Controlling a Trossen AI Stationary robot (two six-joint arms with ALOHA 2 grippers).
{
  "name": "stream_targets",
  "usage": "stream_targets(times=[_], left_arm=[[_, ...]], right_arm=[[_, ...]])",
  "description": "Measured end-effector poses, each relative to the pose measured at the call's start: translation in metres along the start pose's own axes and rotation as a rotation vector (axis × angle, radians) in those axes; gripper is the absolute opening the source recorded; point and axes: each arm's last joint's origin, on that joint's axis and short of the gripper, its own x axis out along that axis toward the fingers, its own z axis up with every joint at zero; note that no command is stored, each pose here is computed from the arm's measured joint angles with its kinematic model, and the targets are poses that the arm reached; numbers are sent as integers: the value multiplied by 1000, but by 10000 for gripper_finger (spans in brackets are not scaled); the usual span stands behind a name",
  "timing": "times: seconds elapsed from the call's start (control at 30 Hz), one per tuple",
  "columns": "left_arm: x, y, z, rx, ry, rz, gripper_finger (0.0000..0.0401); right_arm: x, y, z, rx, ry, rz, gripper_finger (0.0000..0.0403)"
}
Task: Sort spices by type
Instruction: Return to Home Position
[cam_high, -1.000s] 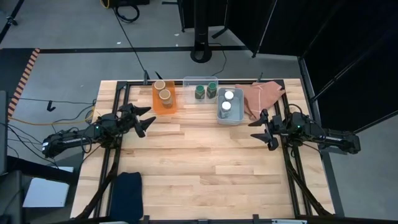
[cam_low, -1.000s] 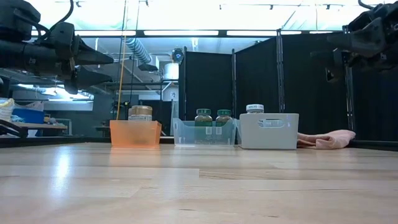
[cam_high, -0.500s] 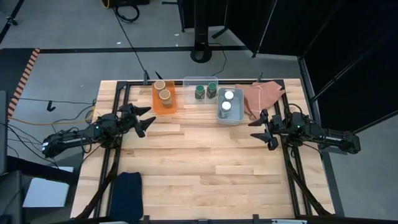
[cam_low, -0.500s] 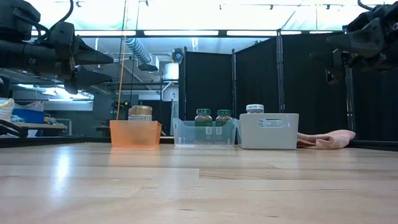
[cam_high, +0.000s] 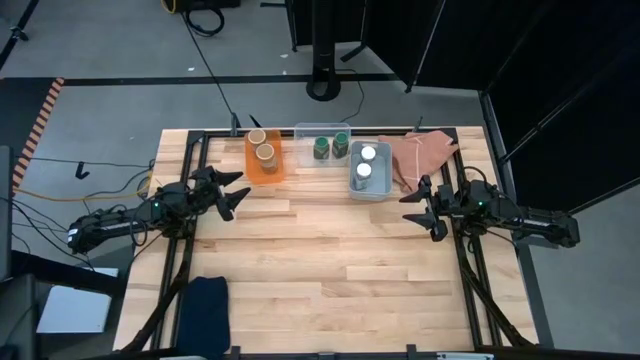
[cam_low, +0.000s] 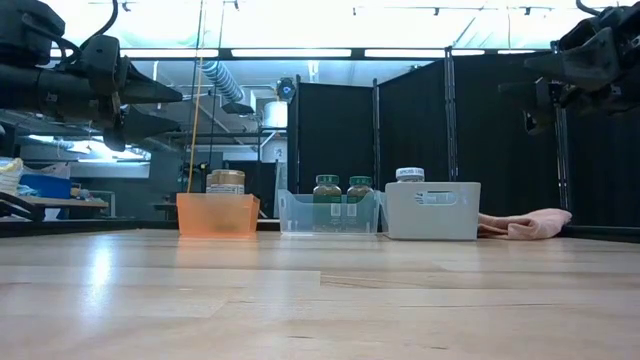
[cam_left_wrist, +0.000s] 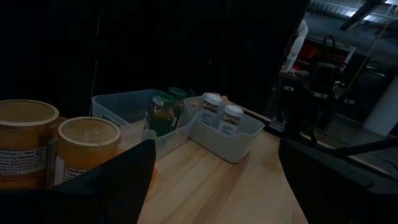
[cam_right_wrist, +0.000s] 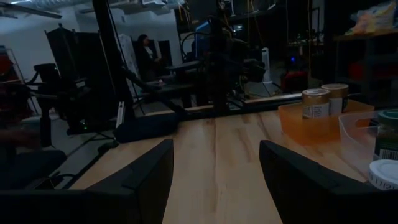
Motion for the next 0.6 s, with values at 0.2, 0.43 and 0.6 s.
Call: stream_targets(times=[0.2,0.43,0.6], left_arm=[[0,0,0,0,0,0,347],[0,0,0,0,0,0,347],[0,0,0,0,0,0,347]], right_arm=[[0,0,0,0,0,0,243],[0,0,0,0,0,0,246],[0,0,0,0,0,0,244]])
